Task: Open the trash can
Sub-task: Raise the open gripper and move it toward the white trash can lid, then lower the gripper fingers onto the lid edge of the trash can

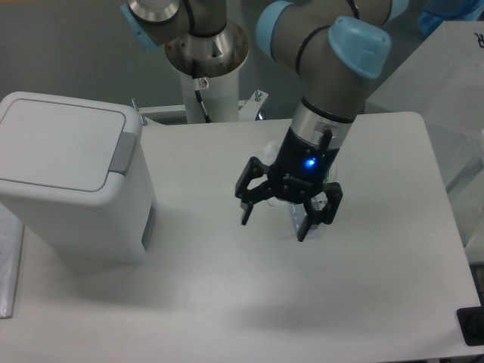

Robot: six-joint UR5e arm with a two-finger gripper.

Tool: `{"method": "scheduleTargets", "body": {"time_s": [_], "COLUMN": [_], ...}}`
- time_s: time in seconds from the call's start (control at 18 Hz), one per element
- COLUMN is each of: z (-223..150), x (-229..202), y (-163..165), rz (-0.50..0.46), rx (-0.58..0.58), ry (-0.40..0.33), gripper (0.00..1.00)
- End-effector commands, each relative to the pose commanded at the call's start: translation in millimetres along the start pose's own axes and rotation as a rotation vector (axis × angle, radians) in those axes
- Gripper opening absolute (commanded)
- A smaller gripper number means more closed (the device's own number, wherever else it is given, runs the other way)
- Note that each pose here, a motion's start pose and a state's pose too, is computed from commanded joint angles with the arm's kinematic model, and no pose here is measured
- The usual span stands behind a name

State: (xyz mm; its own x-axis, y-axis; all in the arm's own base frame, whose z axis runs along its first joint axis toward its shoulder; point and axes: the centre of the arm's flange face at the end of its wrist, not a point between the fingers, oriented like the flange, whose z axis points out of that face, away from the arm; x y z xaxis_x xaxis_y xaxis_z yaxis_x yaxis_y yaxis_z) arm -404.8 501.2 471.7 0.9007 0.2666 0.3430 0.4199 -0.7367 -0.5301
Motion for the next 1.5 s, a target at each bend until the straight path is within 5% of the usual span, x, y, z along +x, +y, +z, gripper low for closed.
{"method": "scheduleTargets", "body": {"time_s": [0.83, 1.22, 1.5], "z": [-37, -33, -21], "x": [80, 121, 139], "y": [27, 92, 99], "rz": [-0.041, -0.047, -0.048], "rx": [0.020, -0.018, -0.043], "ry": [0.054, 0.076, 0.100], "gripper": [1.00, 1.00, 1.00]}}
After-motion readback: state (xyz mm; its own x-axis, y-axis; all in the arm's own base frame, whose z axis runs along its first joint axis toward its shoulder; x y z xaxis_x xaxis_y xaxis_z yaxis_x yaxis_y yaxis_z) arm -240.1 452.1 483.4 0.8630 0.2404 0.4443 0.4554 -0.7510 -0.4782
